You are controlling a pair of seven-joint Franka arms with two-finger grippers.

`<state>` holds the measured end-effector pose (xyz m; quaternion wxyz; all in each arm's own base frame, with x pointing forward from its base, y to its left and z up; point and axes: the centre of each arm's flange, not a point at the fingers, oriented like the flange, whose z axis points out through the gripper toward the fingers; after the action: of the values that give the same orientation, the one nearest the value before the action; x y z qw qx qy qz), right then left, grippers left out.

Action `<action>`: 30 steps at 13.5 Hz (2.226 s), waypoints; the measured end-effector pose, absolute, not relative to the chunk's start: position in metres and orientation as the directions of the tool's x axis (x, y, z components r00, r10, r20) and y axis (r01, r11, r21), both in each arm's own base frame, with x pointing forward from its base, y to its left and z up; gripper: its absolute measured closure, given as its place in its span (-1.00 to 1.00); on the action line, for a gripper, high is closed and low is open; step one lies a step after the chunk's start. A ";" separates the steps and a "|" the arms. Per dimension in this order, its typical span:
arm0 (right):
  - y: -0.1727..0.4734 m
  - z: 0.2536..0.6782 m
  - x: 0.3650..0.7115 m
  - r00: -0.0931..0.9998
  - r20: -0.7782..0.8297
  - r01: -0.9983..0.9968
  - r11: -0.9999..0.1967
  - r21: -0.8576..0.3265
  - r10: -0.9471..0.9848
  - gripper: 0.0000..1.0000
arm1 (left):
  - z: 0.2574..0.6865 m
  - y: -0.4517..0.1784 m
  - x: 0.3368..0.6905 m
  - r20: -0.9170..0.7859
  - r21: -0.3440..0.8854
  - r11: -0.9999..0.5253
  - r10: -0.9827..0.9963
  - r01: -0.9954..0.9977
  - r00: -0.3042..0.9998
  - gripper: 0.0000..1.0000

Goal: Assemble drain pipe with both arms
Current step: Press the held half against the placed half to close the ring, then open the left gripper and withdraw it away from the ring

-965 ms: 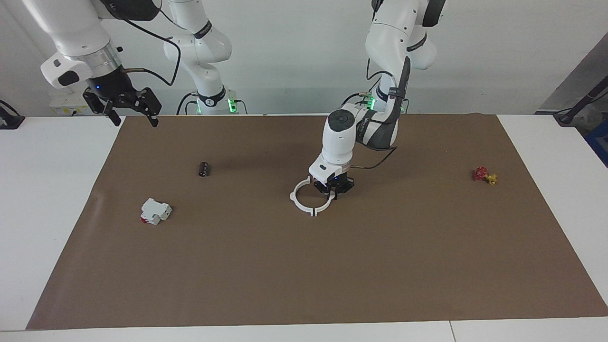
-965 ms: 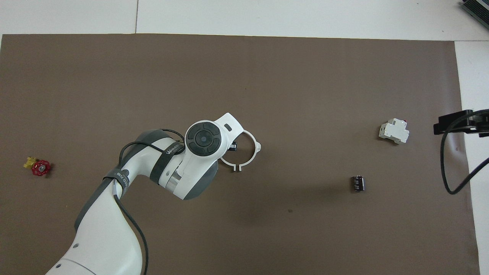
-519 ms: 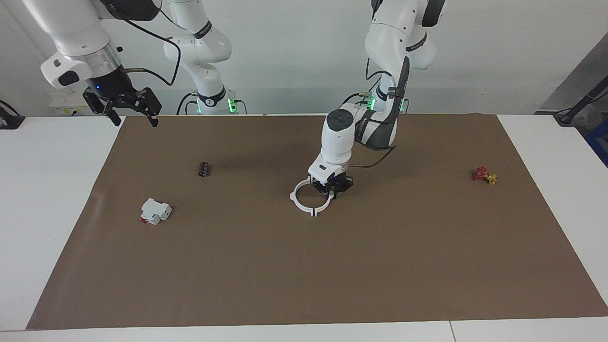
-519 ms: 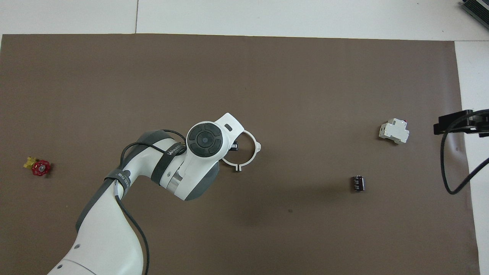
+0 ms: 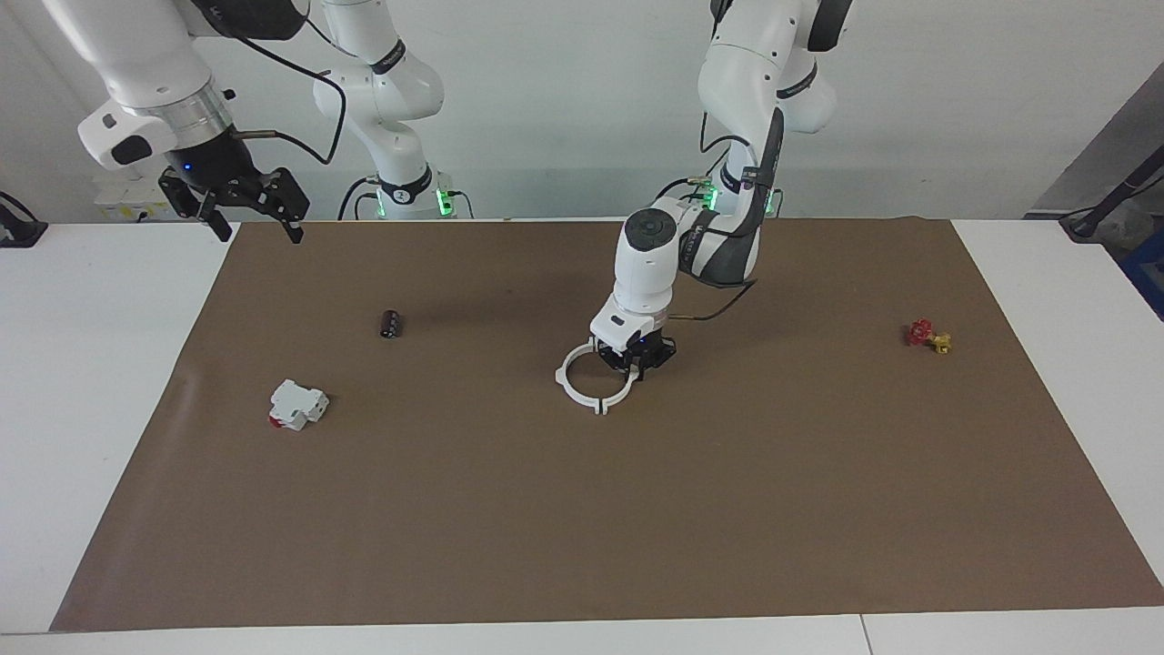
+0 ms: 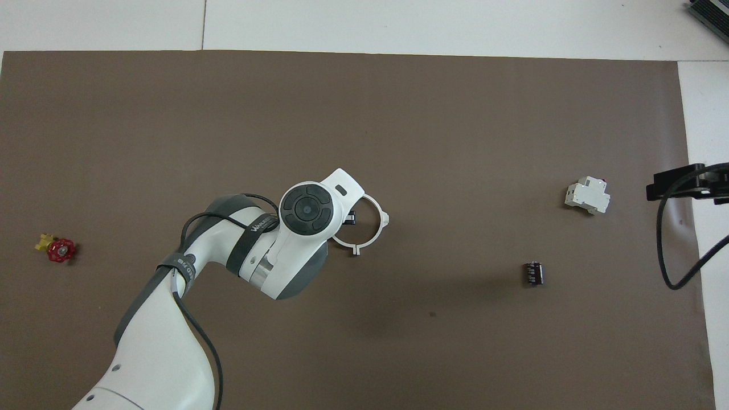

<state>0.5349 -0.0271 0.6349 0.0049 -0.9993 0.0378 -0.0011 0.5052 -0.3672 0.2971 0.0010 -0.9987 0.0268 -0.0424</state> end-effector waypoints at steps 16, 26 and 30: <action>-0.027 0.635 0.535 0.997 0.002 -0.075 -0.997 -0.010 -0.076 -1.00 | 0.295 -0.370 0.502 0.090 0.000 -0.998 -0.058 -0.058 0.994 0.27; -0.027 0.635 0.535 0.997 0.002 -0.075 -0.997 -0.010 -0.076 -1.00 | 0.370 -0.316 0.537 0.157 0.032 -0.999 0.019 0.014 0.987 -1.00; -0.027 0.635 0.535 0.997 0.002 -0.075 -0.997 -0.010 -0.076 -1.00 | 0.409 -0.236 0.556 0.112 -0.019 -0.999 -0.033 -0.031 0.993 -1.00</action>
<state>0.5349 -0.0271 0.6349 0.0049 -0.9993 0.0378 -0.0012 0.5562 -0.2358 0.4093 0.0087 -0.9982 0.0159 -0.0564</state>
